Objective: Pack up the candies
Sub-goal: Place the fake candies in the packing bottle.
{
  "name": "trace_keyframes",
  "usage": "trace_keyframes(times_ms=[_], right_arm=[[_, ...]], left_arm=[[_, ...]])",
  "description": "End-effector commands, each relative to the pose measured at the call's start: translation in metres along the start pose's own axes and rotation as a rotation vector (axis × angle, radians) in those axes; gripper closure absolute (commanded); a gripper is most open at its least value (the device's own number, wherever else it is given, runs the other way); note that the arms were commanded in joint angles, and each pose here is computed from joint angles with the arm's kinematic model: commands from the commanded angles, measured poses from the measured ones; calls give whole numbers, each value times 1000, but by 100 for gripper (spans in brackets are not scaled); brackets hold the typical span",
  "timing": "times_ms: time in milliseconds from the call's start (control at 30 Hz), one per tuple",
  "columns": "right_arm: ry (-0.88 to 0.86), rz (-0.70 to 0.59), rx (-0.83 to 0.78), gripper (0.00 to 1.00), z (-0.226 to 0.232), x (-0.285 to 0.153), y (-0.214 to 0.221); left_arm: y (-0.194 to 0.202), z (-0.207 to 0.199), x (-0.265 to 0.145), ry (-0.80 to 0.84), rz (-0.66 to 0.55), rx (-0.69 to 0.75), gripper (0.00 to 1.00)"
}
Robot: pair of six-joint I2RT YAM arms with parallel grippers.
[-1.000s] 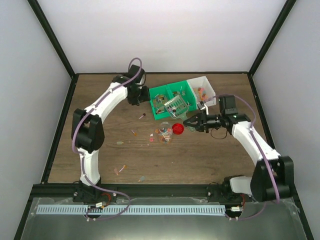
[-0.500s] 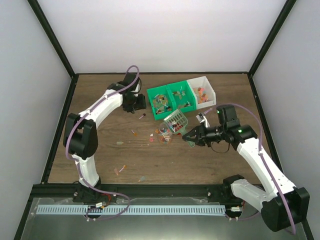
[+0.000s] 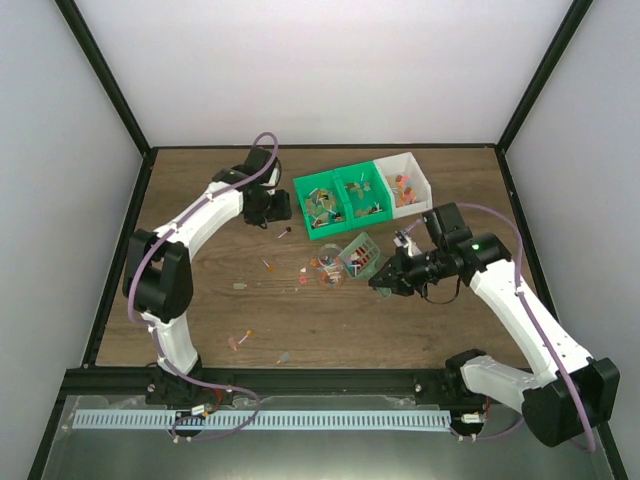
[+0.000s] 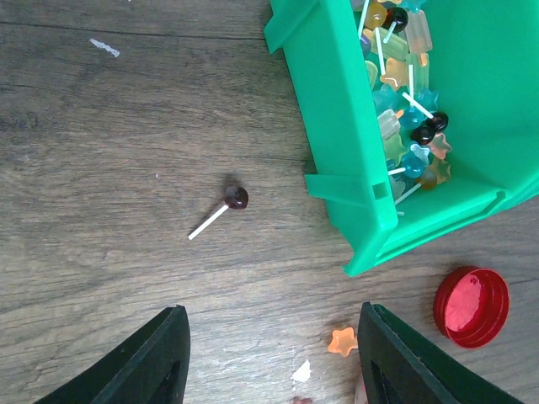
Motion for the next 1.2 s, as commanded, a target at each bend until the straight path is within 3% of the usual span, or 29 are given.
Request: trace_keyframes(times_ms=[0,567,1167], right_arm=[[62,-19,-16,99,11,-8,2],[278,3,-36,99,42,1,4],[236,49,49,99,61,5,3]], left_arm=[[1,0,-9,0,-33,18,43],[5,3,-8,-23,-31,28,44],[6,3,-6,-4,-32,38,43]])
Point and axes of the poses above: each gripper's point midway between its finger pads, its own x axis out along the fingers, its own z axis along the line the jaws close on, y = z × x, the point moved 10 cm from there along -x, back along the fingers, and after that the axes turned 10 degrees about x, right-handed, at the moved point
